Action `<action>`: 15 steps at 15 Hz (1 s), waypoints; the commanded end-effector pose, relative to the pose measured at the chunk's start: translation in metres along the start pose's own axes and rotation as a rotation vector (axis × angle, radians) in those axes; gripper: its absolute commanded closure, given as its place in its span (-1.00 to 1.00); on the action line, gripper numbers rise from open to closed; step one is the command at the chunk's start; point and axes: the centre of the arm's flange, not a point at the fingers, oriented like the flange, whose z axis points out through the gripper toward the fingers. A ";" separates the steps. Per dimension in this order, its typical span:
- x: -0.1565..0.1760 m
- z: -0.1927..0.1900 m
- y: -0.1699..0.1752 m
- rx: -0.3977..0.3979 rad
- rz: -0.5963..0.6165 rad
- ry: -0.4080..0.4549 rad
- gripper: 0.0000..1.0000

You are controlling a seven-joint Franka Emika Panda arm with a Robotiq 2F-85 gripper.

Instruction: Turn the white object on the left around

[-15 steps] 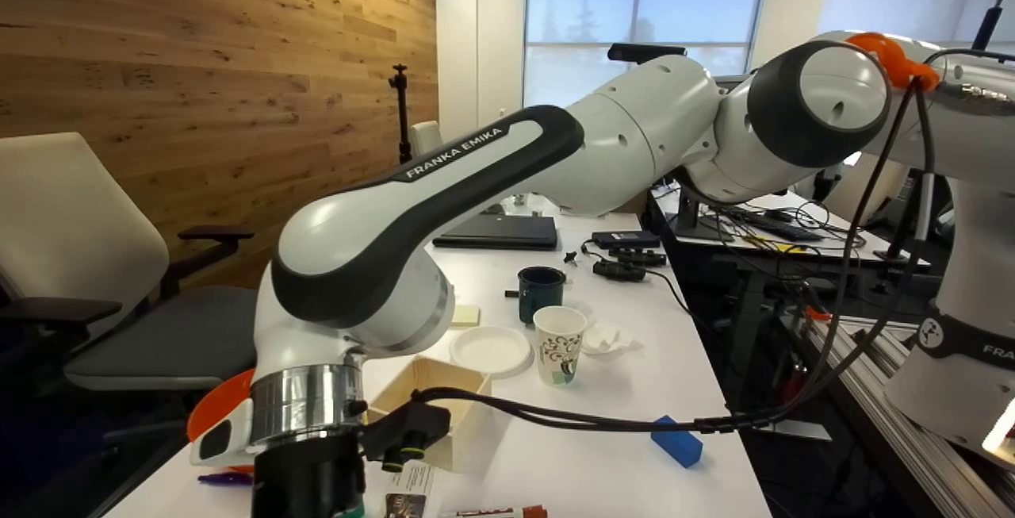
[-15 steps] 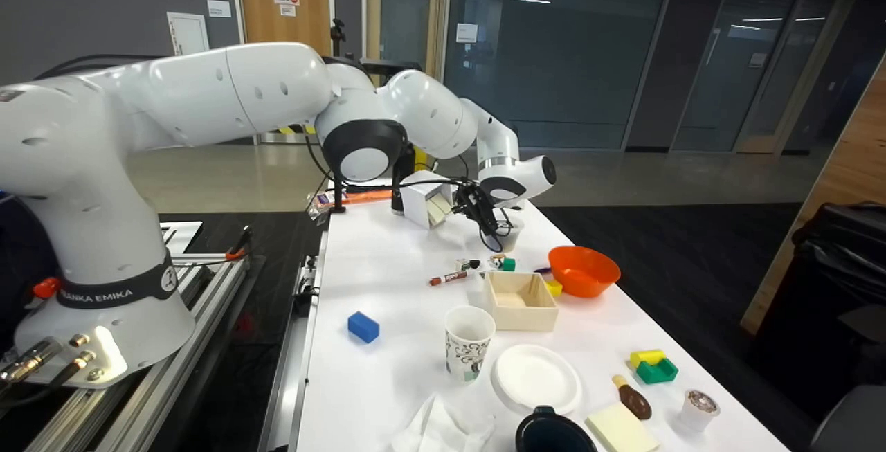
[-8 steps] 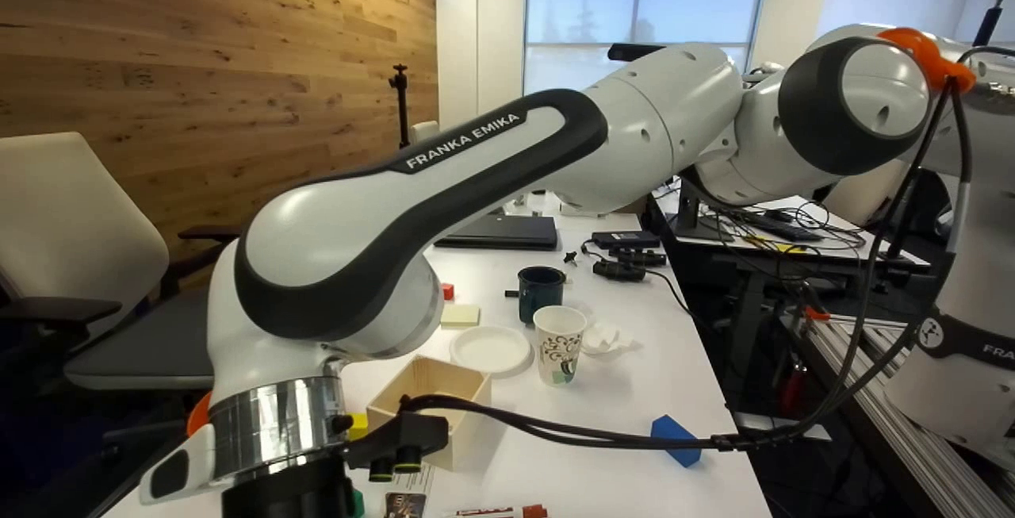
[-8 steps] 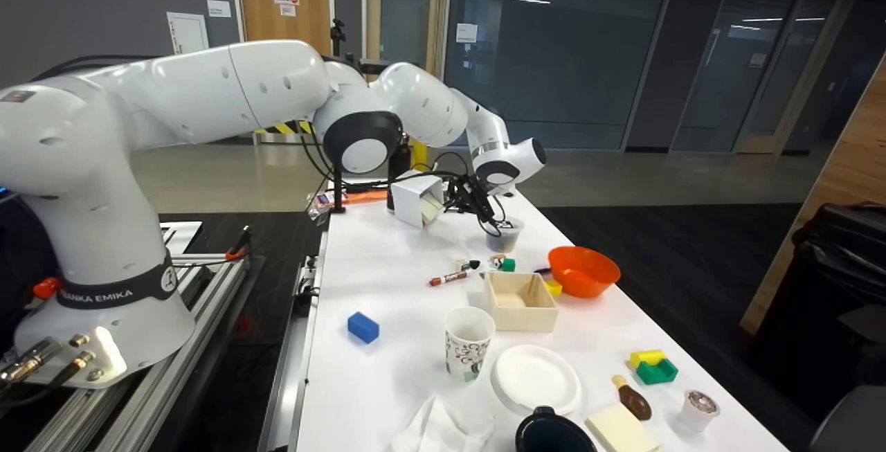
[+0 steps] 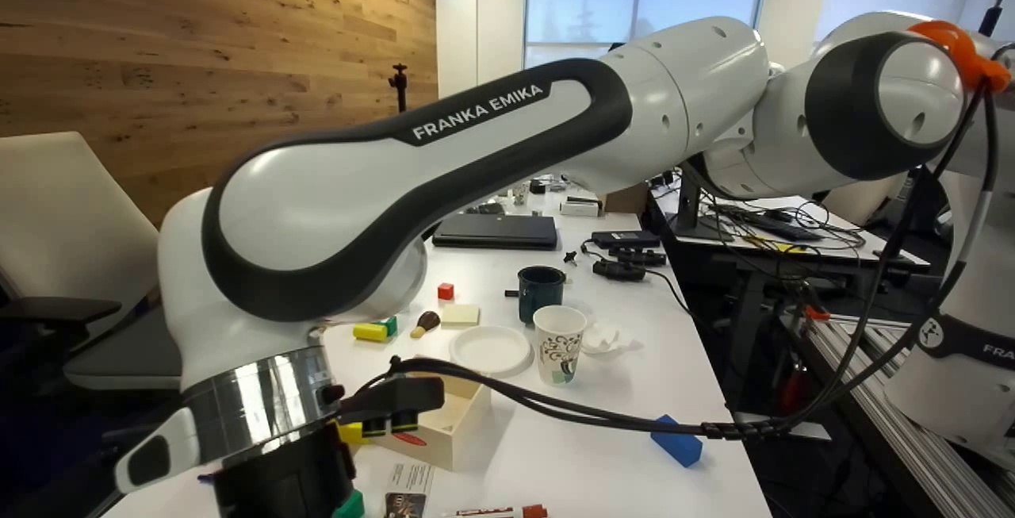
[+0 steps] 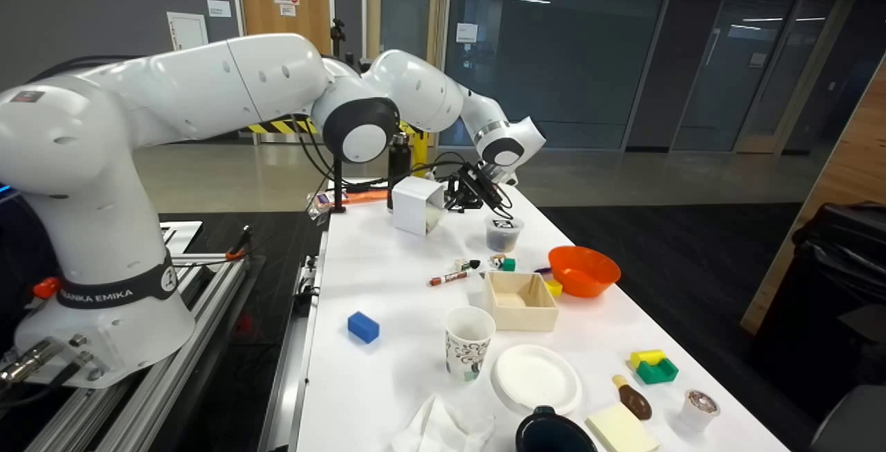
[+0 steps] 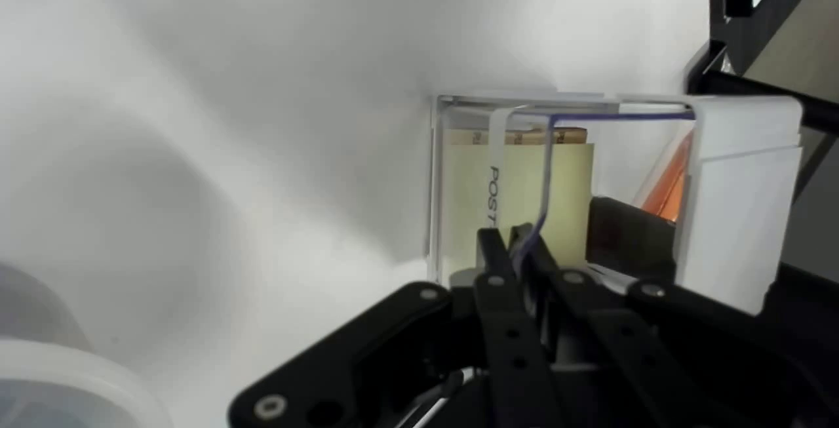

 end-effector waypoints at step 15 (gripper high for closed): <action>0.056 -0.009 -0.109 -0.353 -0.191 -0.304 0.34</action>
